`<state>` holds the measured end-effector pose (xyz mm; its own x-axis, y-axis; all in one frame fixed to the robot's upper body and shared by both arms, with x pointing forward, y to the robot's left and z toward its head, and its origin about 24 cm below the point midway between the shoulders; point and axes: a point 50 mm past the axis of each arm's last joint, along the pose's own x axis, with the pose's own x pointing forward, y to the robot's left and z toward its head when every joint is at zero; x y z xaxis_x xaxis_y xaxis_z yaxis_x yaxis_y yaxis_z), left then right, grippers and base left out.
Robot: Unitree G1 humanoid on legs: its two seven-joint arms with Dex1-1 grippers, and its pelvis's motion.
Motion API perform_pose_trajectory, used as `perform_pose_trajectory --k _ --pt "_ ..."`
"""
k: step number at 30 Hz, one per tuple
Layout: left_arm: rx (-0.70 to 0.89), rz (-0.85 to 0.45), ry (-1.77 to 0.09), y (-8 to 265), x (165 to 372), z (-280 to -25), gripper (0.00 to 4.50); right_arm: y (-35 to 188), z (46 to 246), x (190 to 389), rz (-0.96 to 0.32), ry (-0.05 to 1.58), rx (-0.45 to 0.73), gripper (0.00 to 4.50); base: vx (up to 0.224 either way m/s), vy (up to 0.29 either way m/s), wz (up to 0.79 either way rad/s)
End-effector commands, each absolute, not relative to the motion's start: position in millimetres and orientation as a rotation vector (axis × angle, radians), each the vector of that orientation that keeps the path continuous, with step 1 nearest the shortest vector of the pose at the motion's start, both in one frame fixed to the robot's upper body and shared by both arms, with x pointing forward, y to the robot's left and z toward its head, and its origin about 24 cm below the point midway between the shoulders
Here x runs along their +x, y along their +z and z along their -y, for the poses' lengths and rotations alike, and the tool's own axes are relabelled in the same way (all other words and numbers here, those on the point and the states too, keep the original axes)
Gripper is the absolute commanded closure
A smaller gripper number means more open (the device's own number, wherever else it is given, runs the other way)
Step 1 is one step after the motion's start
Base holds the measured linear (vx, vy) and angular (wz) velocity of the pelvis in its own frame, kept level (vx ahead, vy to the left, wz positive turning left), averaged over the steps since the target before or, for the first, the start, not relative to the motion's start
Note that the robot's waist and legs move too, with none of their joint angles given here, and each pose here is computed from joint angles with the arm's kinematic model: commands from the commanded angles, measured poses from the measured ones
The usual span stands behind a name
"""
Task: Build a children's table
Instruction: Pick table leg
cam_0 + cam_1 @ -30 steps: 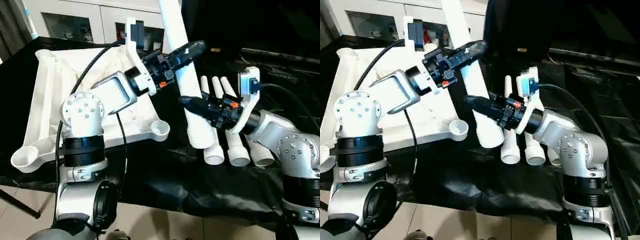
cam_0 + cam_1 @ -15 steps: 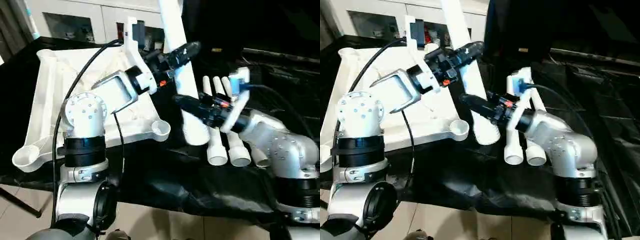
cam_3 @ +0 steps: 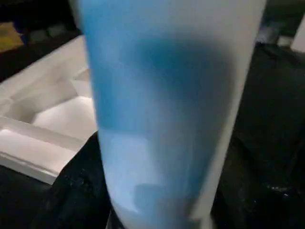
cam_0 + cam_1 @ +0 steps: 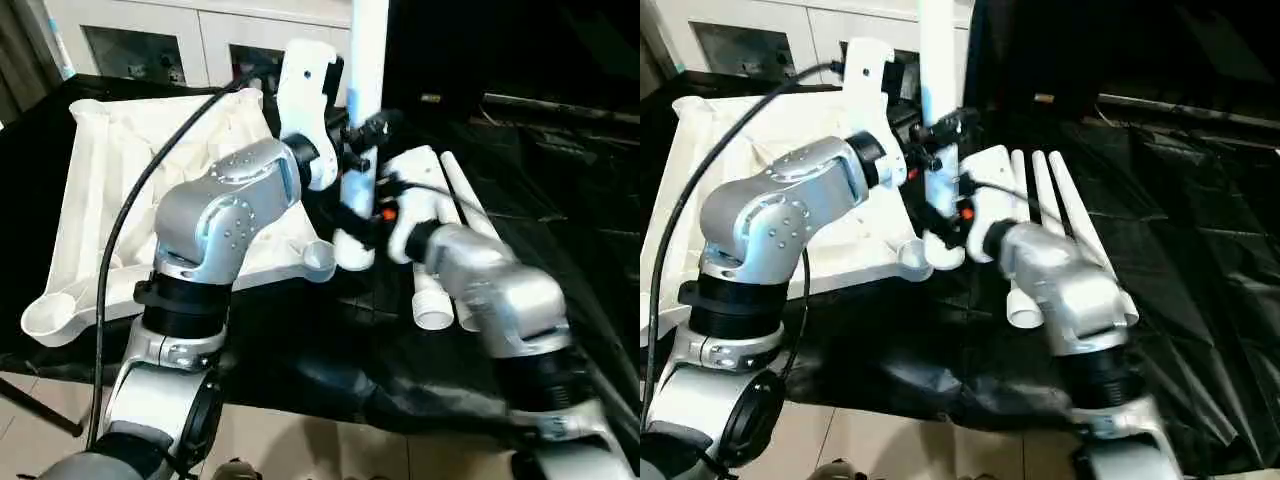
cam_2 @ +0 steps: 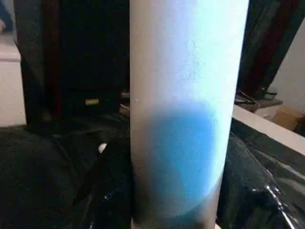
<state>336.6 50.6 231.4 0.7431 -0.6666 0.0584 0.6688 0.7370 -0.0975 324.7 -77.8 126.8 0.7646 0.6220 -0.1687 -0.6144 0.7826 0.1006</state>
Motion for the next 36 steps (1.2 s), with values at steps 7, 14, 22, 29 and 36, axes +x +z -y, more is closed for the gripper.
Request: perform_pose_trajectory --k 7,14,22,29,36 --pt "-0.068 0.068 -0.709 239.0 338.0 -49.2 2.66 131.2 76.5 326.5 -0.188 0.656 0.058 2.16 0.0 0.0 0.0" --pt "-0.041 0.074 -0.726 237.0 337.7 -47.9 2.66 131.2 74.5 324.8 -0.181 0.673 0.08 2.44 0.0 0.0 0.0" --pt "-0.244 0.051 -0.933 239.3 328.1 -54.4 1.53 146.9 84.1 314.3 -0.088 0.881 0.185 2.47 0.0 0.0 0.0" --pt "-0.398 0.015 -1.295 237.8 308.3 -64.4 1.36 152.6 117.2 292.5 -0.12 1.235 0.187 2.49 0.0 0.0 0.0" --pt "-0.394 -0.034 -1.388 233.7 305.9 -60.4 2.15 151.7 125.4 287.8 -0.176 1.328 0.121 2.49 0.0 0.0 0.0"
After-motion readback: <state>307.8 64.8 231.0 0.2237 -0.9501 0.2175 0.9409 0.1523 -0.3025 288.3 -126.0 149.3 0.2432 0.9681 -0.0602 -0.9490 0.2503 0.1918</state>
